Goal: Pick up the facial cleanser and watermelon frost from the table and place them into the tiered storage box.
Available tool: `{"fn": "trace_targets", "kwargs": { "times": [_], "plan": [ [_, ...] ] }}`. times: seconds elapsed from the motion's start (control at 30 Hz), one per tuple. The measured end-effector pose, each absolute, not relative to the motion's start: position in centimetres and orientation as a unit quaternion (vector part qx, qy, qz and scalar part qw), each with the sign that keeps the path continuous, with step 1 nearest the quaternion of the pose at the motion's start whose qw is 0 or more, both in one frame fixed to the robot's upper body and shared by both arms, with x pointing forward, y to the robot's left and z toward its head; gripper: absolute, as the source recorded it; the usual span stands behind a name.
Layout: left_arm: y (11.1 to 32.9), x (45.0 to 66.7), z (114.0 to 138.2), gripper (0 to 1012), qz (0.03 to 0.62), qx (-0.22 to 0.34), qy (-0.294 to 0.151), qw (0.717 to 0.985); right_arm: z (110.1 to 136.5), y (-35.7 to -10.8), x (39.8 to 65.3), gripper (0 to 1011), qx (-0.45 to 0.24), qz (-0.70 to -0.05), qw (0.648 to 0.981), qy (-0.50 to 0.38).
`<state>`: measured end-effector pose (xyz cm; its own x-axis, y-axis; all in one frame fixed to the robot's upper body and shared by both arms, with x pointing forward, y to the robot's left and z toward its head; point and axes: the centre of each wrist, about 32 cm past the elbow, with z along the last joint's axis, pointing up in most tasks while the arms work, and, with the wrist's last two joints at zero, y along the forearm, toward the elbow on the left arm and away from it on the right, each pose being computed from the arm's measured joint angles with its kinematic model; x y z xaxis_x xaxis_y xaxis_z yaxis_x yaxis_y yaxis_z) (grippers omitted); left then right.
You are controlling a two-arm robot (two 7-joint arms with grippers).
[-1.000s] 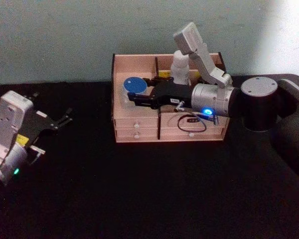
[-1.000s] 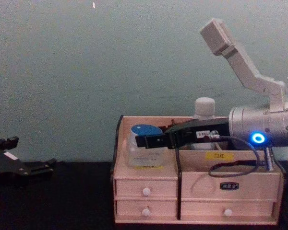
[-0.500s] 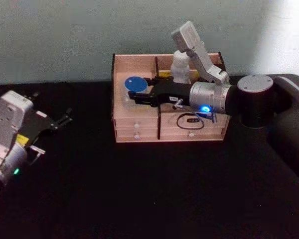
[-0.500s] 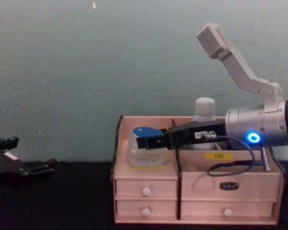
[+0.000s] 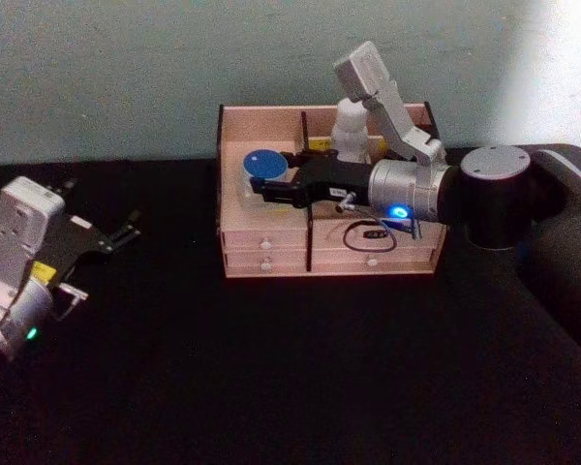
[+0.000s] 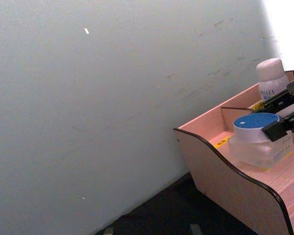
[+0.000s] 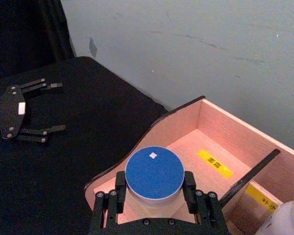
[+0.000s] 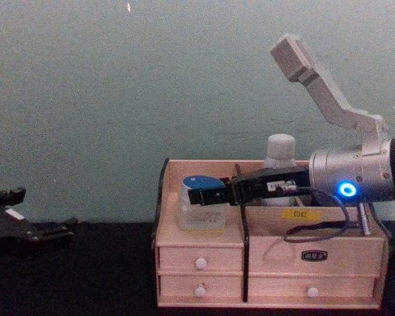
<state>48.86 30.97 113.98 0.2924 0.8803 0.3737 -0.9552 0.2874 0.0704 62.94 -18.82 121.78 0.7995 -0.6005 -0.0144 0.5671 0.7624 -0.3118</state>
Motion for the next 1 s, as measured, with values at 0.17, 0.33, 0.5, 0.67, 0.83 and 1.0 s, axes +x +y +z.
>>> {"fn": "trace_targets", "kwargs": {
  "times": [0.17, 0.33, 0.5, 0.67, 0.83, 1.0],
  "plan": [
    [30.97, 48.86, 113.98, 1001, 0.580, 0.141, -0.132, 0.791, 121.76, -18.82, 62.93, 704, -0.148, -0.312, 0.937, 0.057],
    [30.97, 48.86, 113.98, 1001, 0.580, 0.142, -0.132, 0.791, 121.75, -18.84, 62.93, 711, -0.149, -0.312, 0.937, 0.057],
    [30.97, 48.86, 113.98, 1001, 0.580, 0.141, -0.132, 0.791, 121.74, -18.84, 62.93, 865, -0.149, -0.312, 0.937, 0.057],
    [30.96, 48.86, 113.98, 1001, 0.580, 0.142, -0.132, 0.791, 121.74, -18.83, 62.92, 978, -0.149, -0.312, 0.937, 0.057],
    [30.97, 48.86, 113.98, 1001, 0.580, 0.141, -0.132, 0.791, 121.74, -18.83, 62.92, 1000, -0.149, -0.312, 0.937, 0.057],
    [30.97, 48.86, 113.98, 1001, 0.580, 0.141, -0.132, 0.791, 121.77, -18.82, 62.92, 1000, -0.149, -0.312, 0.937, 0.056]
  ]
}}
